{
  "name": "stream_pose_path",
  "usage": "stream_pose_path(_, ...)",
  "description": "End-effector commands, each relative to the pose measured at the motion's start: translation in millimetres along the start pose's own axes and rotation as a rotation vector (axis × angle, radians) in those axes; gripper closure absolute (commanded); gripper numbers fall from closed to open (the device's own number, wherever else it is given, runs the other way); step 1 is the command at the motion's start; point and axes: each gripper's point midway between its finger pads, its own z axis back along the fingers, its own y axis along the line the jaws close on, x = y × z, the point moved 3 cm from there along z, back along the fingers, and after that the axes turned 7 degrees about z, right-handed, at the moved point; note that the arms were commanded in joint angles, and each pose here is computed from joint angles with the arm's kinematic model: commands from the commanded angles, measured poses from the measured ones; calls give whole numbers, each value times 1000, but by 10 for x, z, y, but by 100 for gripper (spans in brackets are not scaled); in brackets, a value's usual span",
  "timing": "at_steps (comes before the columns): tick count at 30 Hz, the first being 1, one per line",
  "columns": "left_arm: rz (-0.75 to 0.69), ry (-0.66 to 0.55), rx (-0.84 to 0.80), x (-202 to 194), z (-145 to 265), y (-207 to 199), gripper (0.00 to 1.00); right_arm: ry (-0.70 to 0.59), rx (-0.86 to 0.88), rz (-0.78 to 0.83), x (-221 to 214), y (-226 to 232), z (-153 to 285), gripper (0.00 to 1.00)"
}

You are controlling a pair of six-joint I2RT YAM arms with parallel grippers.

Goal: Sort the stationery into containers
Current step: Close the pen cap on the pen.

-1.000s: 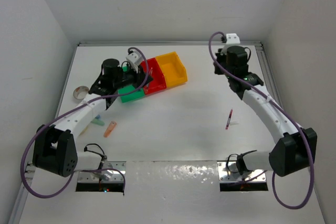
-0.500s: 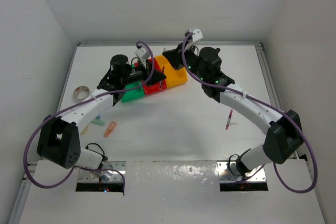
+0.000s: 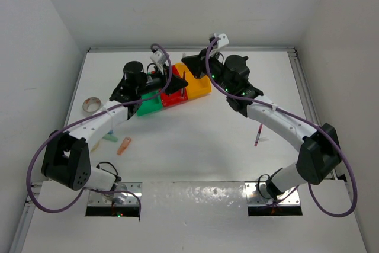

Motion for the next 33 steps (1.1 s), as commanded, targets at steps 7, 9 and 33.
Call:
stream_pose_path(7, -31, -56, -3, 126, 55, -28, 100, -25, -15, 8, 110, 38, 111, 100)
stream_pose_path(9, -30, -55, -1, 125, 55, -25, 100, -17, -18, 9, 86, 33, 118, 100)
stream_pose_path(33, -30, -72, 23, 151, 74, 1, 100, 53, -18, -37, -286, 39, 103, 100)
